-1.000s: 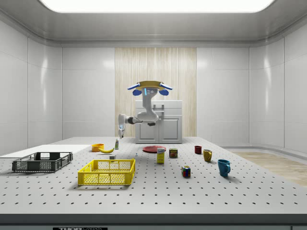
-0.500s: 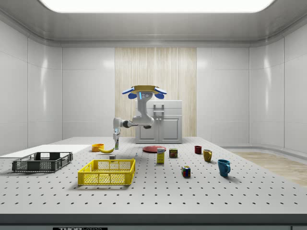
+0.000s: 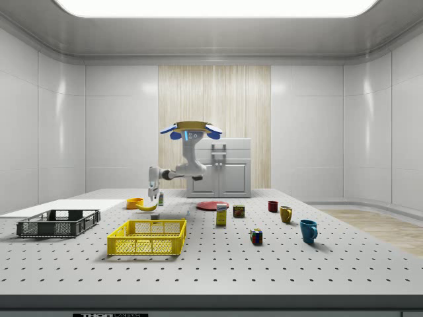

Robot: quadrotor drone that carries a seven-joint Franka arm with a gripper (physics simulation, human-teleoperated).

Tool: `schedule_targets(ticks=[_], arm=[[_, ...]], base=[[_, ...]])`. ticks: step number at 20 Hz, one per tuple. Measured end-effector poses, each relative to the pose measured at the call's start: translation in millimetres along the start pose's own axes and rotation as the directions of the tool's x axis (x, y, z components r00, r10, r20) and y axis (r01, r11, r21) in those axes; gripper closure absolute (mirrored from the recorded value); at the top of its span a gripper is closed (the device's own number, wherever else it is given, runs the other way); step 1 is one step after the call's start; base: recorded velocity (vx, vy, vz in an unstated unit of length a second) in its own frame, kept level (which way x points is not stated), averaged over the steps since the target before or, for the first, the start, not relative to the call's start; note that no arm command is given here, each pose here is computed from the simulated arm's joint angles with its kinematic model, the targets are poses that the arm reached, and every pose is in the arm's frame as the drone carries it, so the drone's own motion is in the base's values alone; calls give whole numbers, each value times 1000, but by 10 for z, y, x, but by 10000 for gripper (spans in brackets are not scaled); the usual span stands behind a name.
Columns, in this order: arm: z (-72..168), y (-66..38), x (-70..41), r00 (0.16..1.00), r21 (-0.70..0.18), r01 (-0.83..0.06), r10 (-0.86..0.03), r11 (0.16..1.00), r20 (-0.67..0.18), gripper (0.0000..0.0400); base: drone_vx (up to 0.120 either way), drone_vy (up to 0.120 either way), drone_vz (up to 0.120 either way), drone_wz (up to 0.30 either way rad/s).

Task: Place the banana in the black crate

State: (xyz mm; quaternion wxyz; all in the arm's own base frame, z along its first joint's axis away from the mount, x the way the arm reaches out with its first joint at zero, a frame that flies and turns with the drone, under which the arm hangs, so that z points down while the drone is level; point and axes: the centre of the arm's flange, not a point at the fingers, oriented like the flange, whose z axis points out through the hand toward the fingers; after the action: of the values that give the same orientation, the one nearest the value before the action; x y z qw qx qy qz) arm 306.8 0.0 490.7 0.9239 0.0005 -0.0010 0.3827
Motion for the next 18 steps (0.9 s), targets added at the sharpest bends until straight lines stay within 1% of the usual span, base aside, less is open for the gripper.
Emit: schedule_targets(ticks=[3,4,7,11,12,14,18], arm=[[0,0,0,1000,0,0,0,1000,0,0],[0,0,0,1000,0,0,0,1000,0,0],[0,0,0,1000,0,0,0,1000,0,0],[0,0,0,1000,0,0,0,1000,0,0],[0,0,0,1000,0,0,0,1000,0,0],[0,0,0,1000,0,0,0,1000,0,0],[0,0,0,1000,0,0,0,1000,0,0]], base=[[120,0,-120,0],[120,0,-40,0],[120,67,0,0],[120,0,0,0],[120,-120,0,0],[20,-20,-20,0],[0,0,-120,0]])
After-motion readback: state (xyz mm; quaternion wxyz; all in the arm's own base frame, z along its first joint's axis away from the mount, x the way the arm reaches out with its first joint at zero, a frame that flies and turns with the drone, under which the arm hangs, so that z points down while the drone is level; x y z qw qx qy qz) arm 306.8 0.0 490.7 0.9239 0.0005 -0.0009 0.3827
